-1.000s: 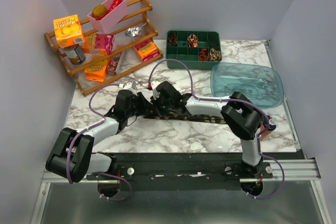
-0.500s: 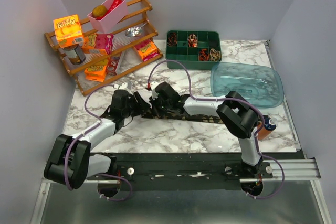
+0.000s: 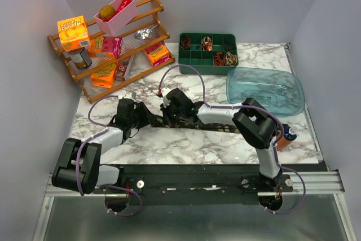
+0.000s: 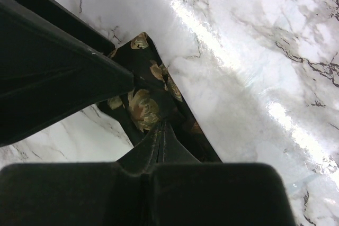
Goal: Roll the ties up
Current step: Roll the tie at the center of the board.
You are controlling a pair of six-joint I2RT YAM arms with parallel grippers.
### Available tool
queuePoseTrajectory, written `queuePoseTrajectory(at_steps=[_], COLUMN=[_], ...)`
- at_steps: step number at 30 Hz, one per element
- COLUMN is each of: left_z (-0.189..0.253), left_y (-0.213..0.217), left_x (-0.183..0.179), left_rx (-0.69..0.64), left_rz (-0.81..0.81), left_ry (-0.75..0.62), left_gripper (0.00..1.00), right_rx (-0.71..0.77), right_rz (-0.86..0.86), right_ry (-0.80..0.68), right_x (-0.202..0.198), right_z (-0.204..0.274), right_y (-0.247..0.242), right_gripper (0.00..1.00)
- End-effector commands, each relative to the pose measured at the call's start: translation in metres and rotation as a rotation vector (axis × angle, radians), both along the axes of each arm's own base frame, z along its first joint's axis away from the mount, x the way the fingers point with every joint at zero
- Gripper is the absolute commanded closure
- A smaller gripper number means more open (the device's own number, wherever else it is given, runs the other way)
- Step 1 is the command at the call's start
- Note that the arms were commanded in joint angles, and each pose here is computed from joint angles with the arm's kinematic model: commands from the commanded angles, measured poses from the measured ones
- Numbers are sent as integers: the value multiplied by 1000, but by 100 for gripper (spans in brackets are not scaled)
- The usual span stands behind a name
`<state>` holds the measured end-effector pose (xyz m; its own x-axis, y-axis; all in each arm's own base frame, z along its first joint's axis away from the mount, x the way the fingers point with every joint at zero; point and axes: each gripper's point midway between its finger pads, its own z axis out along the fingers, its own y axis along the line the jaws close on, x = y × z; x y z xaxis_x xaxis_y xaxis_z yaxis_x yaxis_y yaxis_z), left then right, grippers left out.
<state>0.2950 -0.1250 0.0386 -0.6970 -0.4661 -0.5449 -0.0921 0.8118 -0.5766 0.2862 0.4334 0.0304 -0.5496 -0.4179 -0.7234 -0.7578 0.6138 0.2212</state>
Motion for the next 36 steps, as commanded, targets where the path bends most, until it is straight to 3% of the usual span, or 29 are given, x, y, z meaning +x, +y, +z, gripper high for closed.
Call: queuePoseTrajectory(at_steps=[1,16,29,36], left_z=[-20,-22,13,34], left_y=[1,-7,-5,-4], left_x=[-12,-18,2,8], left_rx=[-30,-152,-131,-80], left_rz=[-2,39,29,-4], left_ry=[63,59,-62,-103], left_gripper=[42,50,86,98], right_rx=[-54,-49,-4,0], right_rz=[-11,-6,0,18], right_ry=[37,47,30,60], right_x=[-4,-4,-3,-4], right_z=[-23,-23,0,2], right_y=[-8,-4,2,10], right_gripper=[99,99,99,99])
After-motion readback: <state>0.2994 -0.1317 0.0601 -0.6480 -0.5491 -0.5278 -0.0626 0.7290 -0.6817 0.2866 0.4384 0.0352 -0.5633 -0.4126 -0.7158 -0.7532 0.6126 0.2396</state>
